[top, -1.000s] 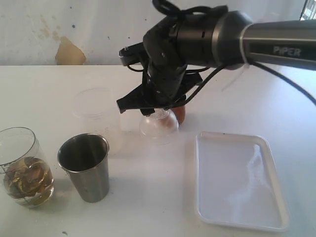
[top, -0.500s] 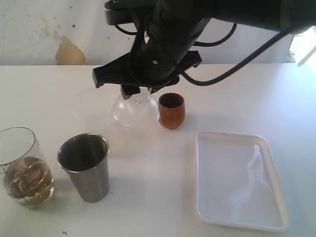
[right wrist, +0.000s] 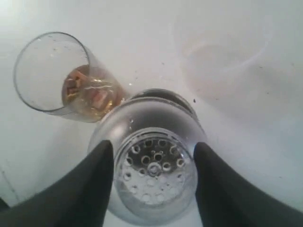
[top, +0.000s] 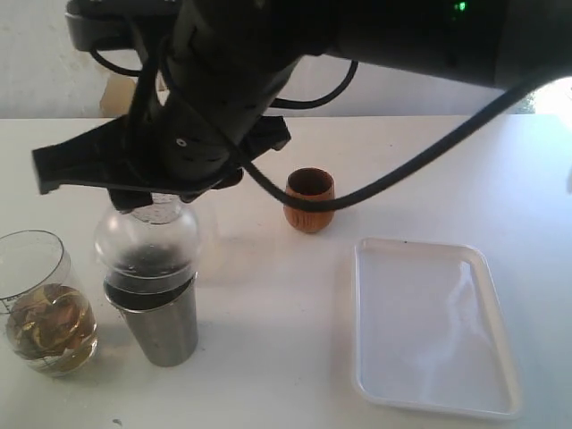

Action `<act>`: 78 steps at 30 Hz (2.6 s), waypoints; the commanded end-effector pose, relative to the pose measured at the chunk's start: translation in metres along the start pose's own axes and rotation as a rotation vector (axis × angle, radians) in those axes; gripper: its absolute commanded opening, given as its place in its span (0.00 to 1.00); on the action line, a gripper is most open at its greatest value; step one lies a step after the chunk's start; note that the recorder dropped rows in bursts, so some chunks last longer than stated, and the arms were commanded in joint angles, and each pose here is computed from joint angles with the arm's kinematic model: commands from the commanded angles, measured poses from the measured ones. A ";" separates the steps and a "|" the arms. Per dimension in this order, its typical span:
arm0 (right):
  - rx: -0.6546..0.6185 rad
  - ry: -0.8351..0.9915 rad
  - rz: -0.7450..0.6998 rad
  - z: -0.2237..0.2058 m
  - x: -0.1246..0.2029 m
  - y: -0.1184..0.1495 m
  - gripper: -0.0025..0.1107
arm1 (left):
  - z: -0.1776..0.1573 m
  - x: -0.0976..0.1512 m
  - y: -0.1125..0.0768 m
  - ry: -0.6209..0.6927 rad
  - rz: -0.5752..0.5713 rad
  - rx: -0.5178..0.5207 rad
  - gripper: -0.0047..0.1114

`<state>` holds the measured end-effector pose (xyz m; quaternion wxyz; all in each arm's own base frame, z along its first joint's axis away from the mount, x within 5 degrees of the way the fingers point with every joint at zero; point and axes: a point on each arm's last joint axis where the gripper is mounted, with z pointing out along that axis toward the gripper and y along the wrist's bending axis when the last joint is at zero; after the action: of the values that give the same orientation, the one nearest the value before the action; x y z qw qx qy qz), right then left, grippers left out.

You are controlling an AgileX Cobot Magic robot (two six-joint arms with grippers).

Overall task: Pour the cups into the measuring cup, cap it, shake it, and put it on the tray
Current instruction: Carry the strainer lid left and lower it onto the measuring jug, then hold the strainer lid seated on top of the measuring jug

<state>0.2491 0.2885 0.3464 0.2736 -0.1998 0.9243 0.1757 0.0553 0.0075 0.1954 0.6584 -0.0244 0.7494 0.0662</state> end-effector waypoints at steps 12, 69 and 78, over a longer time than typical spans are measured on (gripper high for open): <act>-0.125 -0.077 -0.003 0.004 -0.046 0.060 0.02 | 0.000 0.001 0.000 -0.010 0.000 0.003 0.04; -0.078 0.009 -0.099 0.071 -0.049 0.084 0.02 | 0.000 0.001 0.000 -0.010 0.000 0.003 0.04; -0.076 0.013 -0.099 0.076 -0.048 0.084 0.02 | 0.000 0.001 0.000 -0.010 0.000 0.003 0.04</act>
<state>0.2788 0.4059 0.3292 0.2568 -0.2534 0.9131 0.1903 0.0553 0.0075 0.1954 0.6584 -0.0244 0.7494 0.0662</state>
